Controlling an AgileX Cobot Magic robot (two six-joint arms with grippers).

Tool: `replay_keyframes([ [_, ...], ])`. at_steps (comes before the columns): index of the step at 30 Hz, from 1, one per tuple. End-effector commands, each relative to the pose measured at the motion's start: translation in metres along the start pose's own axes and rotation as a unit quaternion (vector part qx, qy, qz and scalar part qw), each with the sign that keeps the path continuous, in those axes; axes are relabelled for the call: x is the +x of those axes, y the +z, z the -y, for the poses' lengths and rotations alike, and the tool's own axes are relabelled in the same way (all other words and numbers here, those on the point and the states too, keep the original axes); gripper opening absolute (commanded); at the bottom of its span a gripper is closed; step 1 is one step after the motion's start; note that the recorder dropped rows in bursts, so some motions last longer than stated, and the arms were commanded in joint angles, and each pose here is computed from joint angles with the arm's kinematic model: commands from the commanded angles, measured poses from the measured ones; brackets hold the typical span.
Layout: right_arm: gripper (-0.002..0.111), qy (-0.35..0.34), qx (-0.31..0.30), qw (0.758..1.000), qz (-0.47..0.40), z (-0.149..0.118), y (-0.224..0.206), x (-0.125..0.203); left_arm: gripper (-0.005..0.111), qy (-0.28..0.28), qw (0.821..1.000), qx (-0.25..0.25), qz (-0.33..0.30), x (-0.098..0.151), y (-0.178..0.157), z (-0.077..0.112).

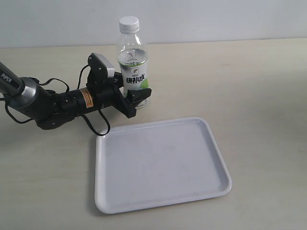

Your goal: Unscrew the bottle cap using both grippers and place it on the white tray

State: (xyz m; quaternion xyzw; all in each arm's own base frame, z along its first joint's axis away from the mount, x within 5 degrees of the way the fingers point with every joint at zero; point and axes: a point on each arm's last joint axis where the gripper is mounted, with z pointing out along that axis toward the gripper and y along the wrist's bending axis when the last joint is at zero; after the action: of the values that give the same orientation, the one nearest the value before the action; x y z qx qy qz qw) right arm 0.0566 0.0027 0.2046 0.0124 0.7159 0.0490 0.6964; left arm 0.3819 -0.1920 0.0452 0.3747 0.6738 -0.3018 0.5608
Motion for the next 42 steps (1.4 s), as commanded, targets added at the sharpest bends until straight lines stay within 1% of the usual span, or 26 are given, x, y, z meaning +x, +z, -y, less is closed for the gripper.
replay_keyframes([
  [1, 0.0, -0.002, 0.002, 1.0, 0.002, 0.0, 0.0, 0.001, 0.0, 0.003, 1.0, 0.002, 0.01, -0.004, 0.002, 0.001],
  [3, 0.0, -0.002, 0.002, 1.0, 0.002, 0.0, 0.0, 0.001, 0.0, -0.002, 1.0, -0.007, 0.013, -0.005, 0.002, -0.001],
  [28, 0.0, -0.002, 0.002, 1.0, 0.004, 0.0, 0.0, 0.001, 0.0, 0.0, 1.0, -0.004, 0.012, -0.005, 0.002, 0.0],
  [29, 0.0, 0.003, 0.0, 1.0, 0.014, 0.0, 0.0, -0.001, 0.0, 0.001, 1.0, -0.003, 0.012, -0.004, 0.002, 0.0],
  [32, 0.0, 0.076, -0.012, 0.995, 0.058, -0.001, -0.001, -0.009, 0.0, 0.001, 1.0, 0.0, 0.011, -0.004, 0.002, 0.001],
  [33, 0.0, 0.088, -0.014, 0.994, 0.066, -0.001, -0.001, -0.01, 0.0, 0.001, 1.0, 0.0, 0.011, -0.004, 0.002, 0.001],
  [42, 0.0, 0.098, -0.018, 0.991, 0.089, -0.002, -0.002, -0.015, 0.0, 0.002, 1.0, 0.001, 0.011, -0.004, 0.002, 0.001],
])
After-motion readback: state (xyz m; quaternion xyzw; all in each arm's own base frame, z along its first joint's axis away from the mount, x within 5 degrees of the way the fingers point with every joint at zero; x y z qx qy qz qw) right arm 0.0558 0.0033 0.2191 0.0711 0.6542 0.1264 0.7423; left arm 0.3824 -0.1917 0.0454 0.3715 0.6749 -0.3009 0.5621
